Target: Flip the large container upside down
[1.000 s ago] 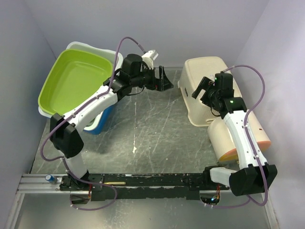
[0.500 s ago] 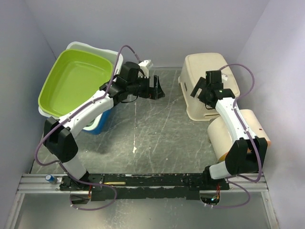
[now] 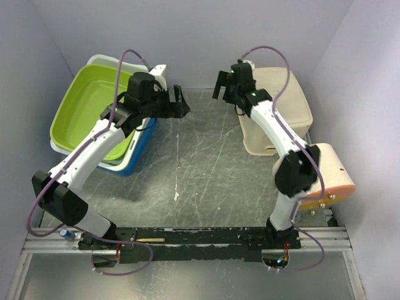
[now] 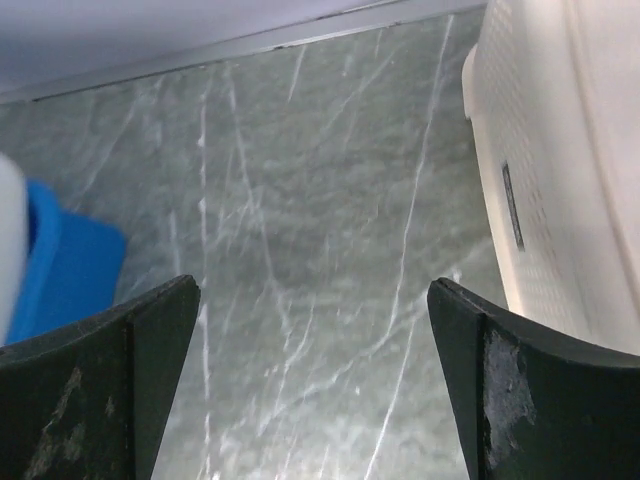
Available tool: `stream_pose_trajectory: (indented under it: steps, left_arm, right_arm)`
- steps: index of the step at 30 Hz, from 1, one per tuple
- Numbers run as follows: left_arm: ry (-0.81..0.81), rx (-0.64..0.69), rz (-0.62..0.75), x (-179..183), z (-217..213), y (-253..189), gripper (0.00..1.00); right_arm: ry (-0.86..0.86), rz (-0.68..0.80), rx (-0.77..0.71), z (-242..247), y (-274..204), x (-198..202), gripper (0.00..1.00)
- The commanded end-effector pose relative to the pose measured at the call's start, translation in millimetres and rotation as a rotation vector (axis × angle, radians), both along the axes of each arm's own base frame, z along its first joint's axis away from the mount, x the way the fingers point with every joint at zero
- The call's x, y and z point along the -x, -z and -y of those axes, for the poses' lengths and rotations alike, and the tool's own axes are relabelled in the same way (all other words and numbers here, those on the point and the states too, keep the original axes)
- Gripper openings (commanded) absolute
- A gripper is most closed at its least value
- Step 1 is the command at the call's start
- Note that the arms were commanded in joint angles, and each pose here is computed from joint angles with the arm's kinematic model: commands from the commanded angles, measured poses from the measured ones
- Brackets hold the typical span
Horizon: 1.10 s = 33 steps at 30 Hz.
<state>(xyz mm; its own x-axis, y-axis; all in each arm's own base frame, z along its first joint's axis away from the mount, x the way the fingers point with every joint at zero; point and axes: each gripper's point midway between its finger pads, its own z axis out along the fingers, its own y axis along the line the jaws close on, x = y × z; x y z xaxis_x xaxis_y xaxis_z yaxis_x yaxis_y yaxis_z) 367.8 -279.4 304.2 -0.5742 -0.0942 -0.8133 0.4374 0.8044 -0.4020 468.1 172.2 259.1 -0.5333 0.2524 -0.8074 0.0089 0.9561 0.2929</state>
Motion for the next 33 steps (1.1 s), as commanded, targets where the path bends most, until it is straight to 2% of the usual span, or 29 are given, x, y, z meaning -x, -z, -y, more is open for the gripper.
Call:
stream_pose_trajectory:
  steps: [1,3,8,14,17,21,25,27,30,33]
  left_arm:
    - [-0.125,-0.056,0.076,-1.3,-45.8,-30.6,0.99]
    - [-0.168,-0.086,0.062,-2.2,-63.5,-29.6,0.99]
    - [-0.225,-0.196,0.036,4.1,-96.2,-19.1,0.99]
    - [-0.241,-0.175,0.074,18.1,-106.2,-16.2,0.99]
    - [-0.26,-0.186,0.075,19.8,-111.6,-12.2,0.99]
    - [-0.349,-0.263,0.092,12.0,-131.0,-11.6,0.99]
    - [-0.487,-0.354,0.089,2.2,-157.9,-17.9,0.95]
    - [-0.536,-0.426,0.047,-1.9,-169.2,-10.2,0.91]
    - [-0.591,-0.492,0.066,-9.2,-182.2,-9.0,0.86]
    - [-0.614,-0.552,-0.029,-1.4,-198.4,5.1,0.85]
  right_arm:
    - [0.064,-0.085,0.16,13.9,40.4,-50.5,1.0]
    - [0.114,-0.127,0.192,25.2,61.7,-69.0,1.0]
    - [0.26,-0.094,0.198,68.8,62.6,-86.1,1.0]
    - [0.425,-0.103,0.137,121.9,71.9,-96.7,1.0]
    - [0.37,-0.088,0.103,113.2,60.9,-104.0,1.0]
    - [0.184,-0.018,-0.012,68.9,20.1,-99.2,1.0]
    - [0.03,0.083,-0.09,29.6,-25.1,-72.0,1.0]
    - [0.0,0.088,-0.109,23.2,-26.5,-54.9,1.0]
    - [-0.013,0.103,-0.135,23.3,-33.4,-33.9,1.0]
    - [-0.032,0.1,-0.151,23.9,-39.0,-13.2,1.0]
